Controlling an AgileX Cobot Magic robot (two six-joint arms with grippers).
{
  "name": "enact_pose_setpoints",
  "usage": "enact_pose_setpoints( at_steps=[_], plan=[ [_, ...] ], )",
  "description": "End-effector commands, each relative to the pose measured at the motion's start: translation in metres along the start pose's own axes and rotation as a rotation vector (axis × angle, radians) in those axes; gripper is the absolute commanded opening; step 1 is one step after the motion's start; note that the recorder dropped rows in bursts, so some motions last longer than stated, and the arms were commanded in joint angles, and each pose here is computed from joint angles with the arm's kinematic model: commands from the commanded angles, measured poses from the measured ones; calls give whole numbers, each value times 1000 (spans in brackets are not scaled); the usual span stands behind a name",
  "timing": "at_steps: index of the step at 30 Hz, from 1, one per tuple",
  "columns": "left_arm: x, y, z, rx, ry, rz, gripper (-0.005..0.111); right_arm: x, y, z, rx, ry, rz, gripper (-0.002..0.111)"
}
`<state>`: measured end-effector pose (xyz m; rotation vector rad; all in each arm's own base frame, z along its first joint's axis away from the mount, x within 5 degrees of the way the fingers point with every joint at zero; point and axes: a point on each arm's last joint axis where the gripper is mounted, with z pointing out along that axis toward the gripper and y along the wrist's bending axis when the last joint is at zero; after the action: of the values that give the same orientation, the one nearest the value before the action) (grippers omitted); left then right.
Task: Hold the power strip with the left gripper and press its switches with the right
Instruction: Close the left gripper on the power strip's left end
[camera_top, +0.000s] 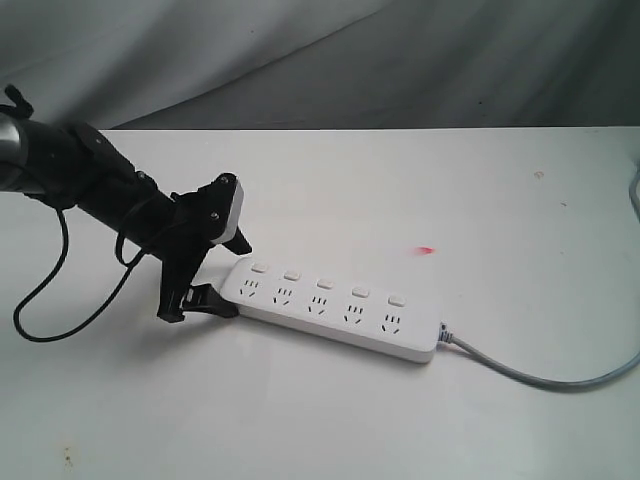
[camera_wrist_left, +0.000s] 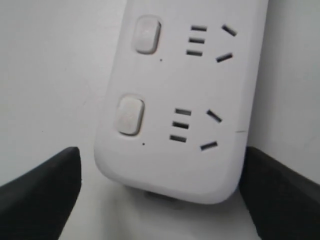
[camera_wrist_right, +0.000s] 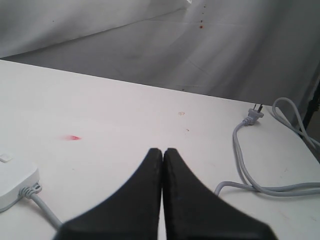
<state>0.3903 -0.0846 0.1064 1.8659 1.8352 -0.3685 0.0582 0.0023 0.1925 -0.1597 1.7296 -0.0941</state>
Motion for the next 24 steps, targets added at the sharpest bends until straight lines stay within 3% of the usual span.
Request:
enact_pose_setpoints(
  at_steps=[1,8,15,24],
  plan=[
    [-2,4,6,11,-13,11,80,1,0,0,8,2,-7,0],
    [-3,1,10,70,-49,-13,80,1,0,0,8,2,-7,0],
    [-6,-5,9,142,-75,-167,80,1,0,0,8,2,-7,0],
    [-7,-6,9,150,-74,-180,80,1,0,0,8,2,-7,0]
  ],
)
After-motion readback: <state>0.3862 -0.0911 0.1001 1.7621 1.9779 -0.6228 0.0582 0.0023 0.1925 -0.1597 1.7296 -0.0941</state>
